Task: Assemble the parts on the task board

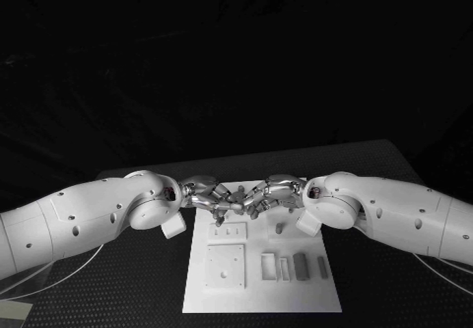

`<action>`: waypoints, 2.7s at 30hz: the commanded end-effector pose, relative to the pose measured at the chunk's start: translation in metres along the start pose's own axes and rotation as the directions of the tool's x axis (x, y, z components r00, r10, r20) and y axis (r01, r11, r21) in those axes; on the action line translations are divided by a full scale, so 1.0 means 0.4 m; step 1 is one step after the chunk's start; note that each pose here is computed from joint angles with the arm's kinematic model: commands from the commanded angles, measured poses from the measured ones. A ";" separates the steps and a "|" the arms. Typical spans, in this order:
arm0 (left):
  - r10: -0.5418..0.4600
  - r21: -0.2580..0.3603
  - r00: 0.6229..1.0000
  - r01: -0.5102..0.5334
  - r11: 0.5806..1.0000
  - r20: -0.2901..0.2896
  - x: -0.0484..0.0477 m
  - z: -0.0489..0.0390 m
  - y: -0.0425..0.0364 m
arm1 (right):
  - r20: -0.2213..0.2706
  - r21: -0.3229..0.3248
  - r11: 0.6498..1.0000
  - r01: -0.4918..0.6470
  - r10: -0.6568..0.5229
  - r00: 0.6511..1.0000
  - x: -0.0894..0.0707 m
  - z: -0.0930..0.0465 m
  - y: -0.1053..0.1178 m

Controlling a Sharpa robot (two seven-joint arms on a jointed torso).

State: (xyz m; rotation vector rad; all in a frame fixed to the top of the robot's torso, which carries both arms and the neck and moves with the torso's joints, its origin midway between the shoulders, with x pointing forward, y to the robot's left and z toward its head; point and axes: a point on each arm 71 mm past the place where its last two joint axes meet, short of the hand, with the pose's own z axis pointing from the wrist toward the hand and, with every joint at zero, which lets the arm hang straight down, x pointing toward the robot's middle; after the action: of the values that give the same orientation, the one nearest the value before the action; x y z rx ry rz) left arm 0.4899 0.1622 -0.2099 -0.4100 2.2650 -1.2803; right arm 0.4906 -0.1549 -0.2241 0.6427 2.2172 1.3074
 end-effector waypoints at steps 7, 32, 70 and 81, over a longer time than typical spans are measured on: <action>0.016 -0.054 0.999 -0.014 0.998 0.028 -0.008 -0.003 0.011 | 0.197 -0.130 0.989 -0.067 0.092 0.976 -0.088 -0.033 0.023; 0.102 -0.469 0.991 -0.049 0.882 0.088 0.019 0.038 0.085 | 0.501 -0.278 0.940 0.196 -0.033 0.865 -0.304 -0.097 0.149; 0.376 -0.502 0.923 -0.290 0.814 0.076 0.025 0.085 0.068 | 0.482 -0.296 0.929 0.220 -0.054 0.874 -0.284 -0.094 0.178; 0.420 -0.495 0.906 -0.341 0.799 0.054 0.033 0.098 0.059 | 0.477 -0.296 0.930 0.218 -0.054 0.877 -0.280 -0.094 0.179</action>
State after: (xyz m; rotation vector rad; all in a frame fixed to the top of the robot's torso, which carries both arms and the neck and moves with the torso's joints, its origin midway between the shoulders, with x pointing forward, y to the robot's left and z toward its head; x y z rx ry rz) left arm 0.4999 0.1428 -0.2519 -0.2366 2.3561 -0.4631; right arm 0.5655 -0.2193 -0.1265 0.5912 1.5719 1.2569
